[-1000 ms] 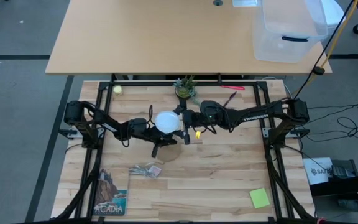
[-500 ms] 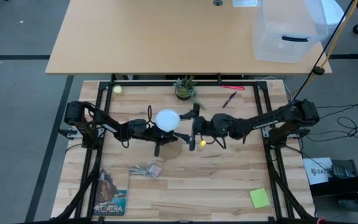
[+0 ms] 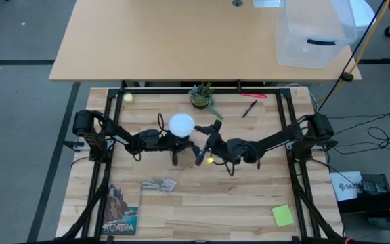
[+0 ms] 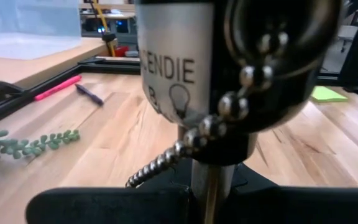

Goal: Screw lightbulb
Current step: Remove the lightbulb from the lamp

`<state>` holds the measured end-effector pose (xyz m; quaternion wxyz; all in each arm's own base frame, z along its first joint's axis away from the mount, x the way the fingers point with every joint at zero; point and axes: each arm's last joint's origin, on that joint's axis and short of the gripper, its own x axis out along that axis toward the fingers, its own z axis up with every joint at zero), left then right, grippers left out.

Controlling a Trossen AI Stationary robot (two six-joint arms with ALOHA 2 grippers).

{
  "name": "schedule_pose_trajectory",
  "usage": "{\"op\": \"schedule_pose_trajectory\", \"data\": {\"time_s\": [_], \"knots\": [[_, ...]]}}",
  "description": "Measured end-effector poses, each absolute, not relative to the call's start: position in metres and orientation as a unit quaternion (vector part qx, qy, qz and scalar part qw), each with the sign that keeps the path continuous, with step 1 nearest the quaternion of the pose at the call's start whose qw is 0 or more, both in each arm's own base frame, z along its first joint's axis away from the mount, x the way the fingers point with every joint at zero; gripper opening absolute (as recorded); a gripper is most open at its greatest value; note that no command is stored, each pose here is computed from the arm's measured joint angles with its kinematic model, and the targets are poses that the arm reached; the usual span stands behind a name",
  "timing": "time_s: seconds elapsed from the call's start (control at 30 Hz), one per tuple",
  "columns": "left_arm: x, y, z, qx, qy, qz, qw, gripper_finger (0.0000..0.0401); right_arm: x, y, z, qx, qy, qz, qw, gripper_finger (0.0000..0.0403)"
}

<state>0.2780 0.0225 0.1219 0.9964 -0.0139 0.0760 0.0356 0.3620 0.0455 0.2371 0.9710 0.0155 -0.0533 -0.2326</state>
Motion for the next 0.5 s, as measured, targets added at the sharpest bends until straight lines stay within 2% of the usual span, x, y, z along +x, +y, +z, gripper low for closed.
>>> {"op": "schedule_pose_trajectory", "data": {"time_s": [0.33,0.5], "knots": [[0.278,0.023,0.122,-0.014,0.075,0.043,0.996,0.0022,0.405,0.048,0.24,-0.004,-0.065,-0.248,0.967,0.0308],[0.278,0.023,0.122,-0.013,0.075,0.043,0.996,0.0022,0.418,0.04,0.248,0.0,-0.056,-0.256,0.965,0.0279]]}}
